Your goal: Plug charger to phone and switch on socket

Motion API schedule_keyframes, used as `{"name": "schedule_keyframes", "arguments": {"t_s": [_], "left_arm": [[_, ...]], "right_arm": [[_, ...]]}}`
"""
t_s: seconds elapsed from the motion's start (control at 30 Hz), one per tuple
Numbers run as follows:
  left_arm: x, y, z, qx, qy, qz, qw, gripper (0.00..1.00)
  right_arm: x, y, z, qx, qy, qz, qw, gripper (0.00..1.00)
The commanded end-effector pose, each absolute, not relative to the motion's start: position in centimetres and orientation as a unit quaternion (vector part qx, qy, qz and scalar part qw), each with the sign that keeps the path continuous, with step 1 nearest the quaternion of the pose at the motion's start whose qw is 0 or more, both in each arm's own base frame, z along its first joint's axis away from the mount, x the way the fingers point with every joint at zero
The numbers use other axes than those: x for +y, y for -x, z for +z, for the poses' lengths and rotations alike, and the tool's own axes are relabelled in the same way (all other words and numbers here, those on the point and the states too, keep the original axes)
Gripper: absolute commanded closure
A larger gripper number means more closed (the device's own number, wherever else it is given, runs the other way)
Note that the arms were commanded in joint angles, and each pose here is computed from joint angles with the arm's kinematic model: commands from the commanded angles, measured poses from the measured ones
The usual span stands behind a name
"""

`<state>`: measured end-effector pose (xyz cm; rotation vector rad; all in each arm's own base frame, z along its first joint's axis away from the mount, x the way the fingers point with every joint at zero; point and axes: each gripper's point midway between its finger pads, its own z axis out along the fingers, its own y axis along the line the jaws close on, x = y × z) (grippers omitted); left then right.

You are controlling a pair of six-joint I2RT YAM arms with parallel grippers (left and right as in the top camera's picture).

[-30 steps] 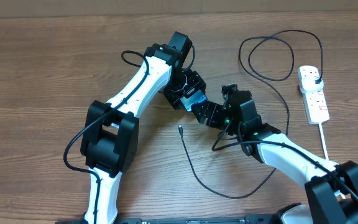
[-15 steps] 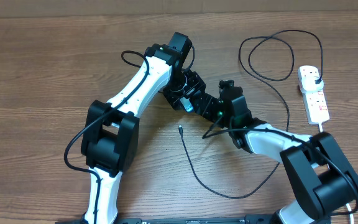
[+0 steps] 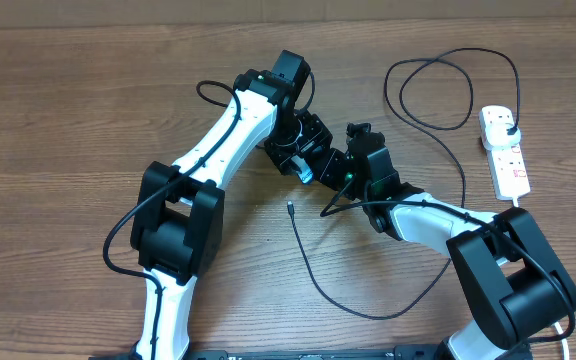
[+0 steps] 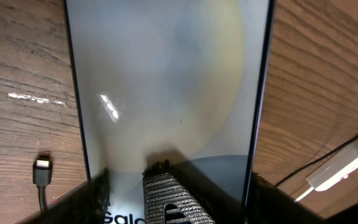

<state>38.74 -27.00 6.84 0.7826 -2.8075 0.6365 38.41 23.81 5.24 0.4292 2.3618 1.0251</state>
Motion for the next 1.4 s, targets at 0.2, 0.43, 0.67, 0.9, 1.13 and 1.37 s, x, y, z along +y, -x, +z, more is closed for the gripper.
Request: {"name": "schedule_keyframes", "arguments": {"t_s": [0.2, 0.43, 0.67, 0.9, 1.13, 1.37], "left_arm": [[-27.0, -39.1, 8.0, -0.948, -0.222, 0.220, 0.059, 0.00], [-24.2, -39.9, 10.7, -0.966, -0.181, 0.187, -0.009, 0.00], [-19.7, -39.9, 14.1, -0.974, -0.162, 0.151, -0.055, 0.00], [-17.5, -38.6, 15.2, -0.969, -0.168, 0.163, -0.078, 0.00], [-16.6, -35.4, 14.8, -0.955, -0.174, 0.210, -0.119, 0.00], [-15.6, -33.1, 15.9, -0.915, -0.176, 0.315, -0.183, 0.00]], "right_arm": [[23.6, -39.0, 5.5, 0.871, -0.166, 0.379, 0.264, 0.96], [22.1, -38.7, 5.5, 0.876, -0.178, 0.380, 0.238, 0.97], [20.6, -37.8, 10.3, 0.866, -0.146, 0.411, 0.244, 0.96], [19.4, -34.2, 14.8, 0.874, -0.109, 0.397, 0.257, 0.96], [18.6, -30.7, 18.2, 0.872, -0.089, 0.404, 0.260, 0.96], [18.9, -28.7, 18.3, 0.868, -0.077, 0.425, 0.243, 0.96]]}}
